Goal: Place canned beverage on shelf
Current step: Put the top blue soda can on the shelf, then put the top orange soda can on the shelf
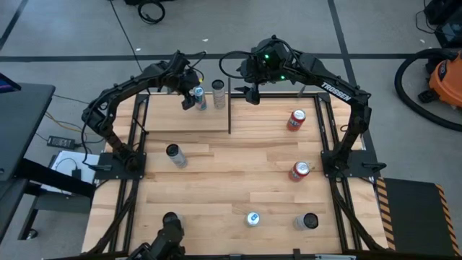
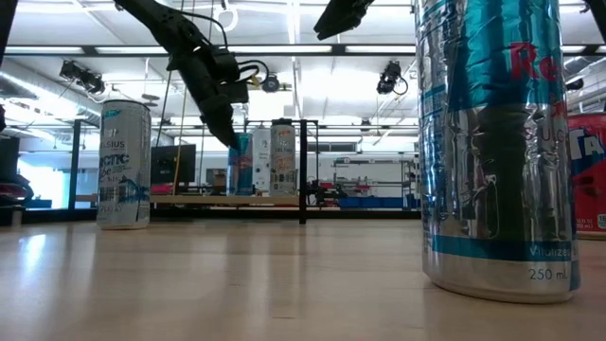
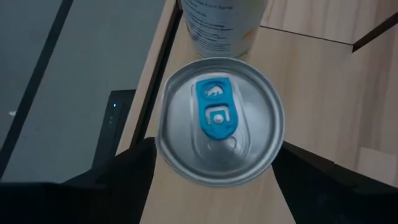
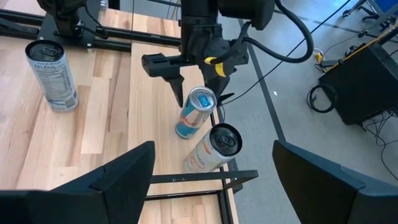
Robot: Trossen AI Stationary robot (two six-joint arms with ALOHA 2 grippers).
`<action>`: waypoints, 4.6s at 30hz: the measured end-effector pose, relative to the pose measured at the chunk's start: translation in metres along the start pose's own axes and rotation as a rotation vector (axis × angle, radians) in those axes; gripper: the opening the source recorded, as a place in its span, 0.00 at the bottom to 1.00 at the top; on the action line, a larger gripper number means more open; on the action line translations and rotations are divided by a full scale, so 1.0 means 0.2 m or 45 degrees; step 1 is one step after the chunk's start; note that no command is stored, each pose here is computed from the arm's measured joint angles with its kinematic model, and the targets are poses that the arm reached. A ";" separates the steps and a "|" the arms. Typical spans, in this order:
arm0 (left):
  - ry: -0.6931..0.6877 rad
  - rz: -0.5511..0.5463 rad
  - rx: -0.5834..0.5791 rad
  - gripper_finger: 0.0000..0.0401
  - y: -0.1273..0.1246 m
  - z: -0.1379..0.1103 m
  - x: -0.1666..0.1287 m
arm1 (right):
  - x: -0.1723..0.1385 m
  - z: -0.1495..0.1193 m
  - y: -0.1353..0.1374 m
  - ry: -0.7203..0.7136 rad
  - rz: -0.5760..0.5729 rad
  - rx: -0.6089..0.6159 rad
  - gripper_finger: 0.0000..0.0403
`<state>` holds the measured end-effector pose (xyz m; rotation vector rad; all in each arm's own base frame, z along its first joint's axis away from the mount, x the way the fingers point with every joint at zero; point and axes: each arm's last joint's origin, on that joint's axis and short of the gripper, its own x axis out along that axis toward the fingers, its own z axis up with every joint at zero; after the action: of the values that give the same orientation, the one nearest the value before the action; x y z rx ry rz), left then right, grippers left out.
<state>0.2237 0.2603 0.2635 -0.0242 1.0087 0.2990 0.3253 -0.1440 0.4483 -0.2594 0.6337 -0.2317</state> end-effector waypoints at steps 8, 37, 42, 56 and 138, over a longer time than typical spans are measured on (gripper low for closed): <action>0.005 0.037 -0.003 0.78 0.01 0.00 0.00 | 0.00 0.00 0.00 0.000 0.000 0.000 0.83; 0.006 0.157 -0.079 0.78 -0.01 -0.01 -0.19 | 0.00 -0.01 0.00 0.026 0.010 0.009 0.83; -0.057 0.157 -0.131 0.78 -0.05 0.00 -0.28 | 0.00 -0.01 0.00 0.031 0.005 0.072 0.83; -0.300 -0.080 -0.168 0.78 -0.28 0.07 -0.52 | -0.02 -0.14 0.04 0.425 -0.058 0.103 0.85; -0.332 -0.376 0.101 0.78 -0.77 0.07 -0.75 | -0.53 -0.93 0.26 0.626 -0.418 0.953 0.97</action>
<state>0.2001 0.0793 0.3785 -0.0600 0.7443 -0.0095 0.1360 -0.0955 0.3454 0.4353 0.9396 -0.8414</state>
